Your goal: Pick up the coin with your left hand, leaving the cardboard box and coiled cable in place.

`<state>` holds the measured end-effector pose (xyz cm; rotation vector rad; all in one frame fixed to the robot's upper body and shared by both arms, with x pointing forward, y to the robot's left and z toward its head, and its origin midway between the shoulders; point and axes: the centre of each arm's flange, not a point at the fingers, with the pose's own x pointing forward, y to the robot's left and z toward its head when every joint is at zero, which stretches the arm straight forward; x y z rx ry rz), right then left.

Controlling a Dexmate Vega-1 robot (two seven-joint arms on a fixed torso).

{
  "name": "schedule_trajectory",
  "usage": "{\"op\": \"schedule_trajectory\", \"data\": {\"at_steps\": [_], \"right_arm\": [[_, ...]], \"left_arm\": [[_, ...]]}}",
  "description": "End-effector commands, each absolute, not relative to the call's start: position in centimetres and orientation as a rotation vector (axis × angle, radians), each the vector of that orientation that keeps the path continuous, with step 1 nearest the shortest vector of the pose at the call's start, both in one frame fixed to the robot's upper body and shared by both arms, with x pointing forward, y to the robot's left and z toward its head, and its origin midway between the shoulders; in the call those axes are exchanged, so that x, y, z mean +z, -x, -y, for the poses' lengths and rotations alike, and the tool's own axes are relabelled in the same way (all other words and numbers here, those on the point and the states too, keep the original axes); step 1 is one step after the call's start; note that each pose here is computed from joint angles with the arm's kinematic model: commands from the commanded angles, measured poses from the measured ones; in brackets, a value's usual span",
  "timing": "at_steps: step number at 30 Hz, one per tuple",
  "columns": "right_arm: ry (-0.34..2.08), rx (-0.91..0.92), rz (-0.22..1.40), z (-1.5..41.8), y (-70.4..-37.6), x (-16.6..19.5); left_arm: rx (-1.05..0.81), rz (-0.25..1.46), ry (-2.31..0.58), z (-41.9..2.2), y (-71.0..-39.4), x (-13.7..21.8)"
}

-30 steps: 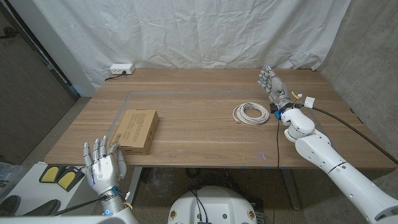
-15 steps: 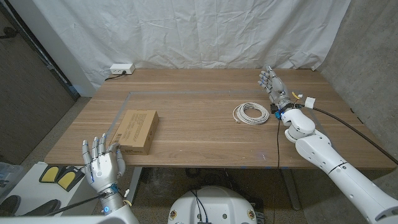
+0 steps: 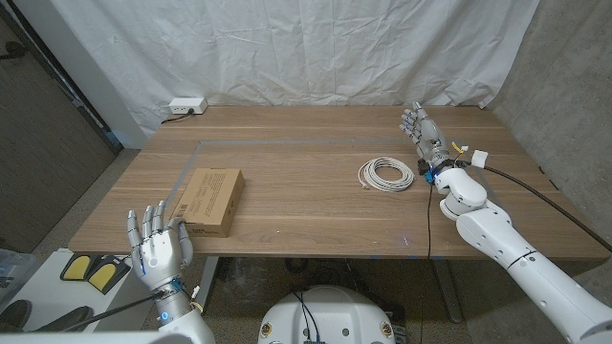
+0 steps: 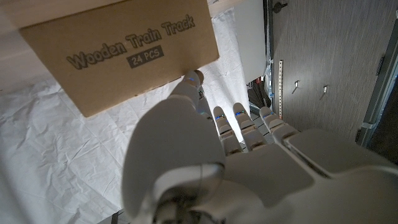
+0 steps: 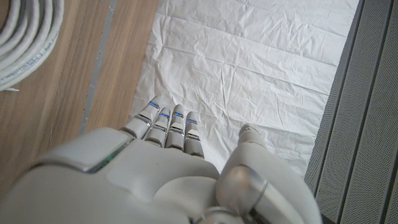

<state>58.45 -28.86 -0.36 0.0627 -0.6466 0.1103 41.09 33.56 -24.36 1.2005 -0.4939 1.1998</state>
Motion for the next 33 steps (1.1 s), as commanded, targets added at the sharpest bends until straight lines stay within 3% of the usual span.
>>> {"op": "schedule_trajectory", "data": {"at_steps": [1,33], "right_arm": [[-0.067,0.104,0.649,29.2,-58.2,-0.5],[-0.067,0.097,0.656,29.1,-57.4,-0.7]], "left_arm": [[1.211,0.517,-1.200,-33.4,-41.3,-23.8],[1.205,0.545,-1.248,-34.4,-40.1,-21.3]]}}
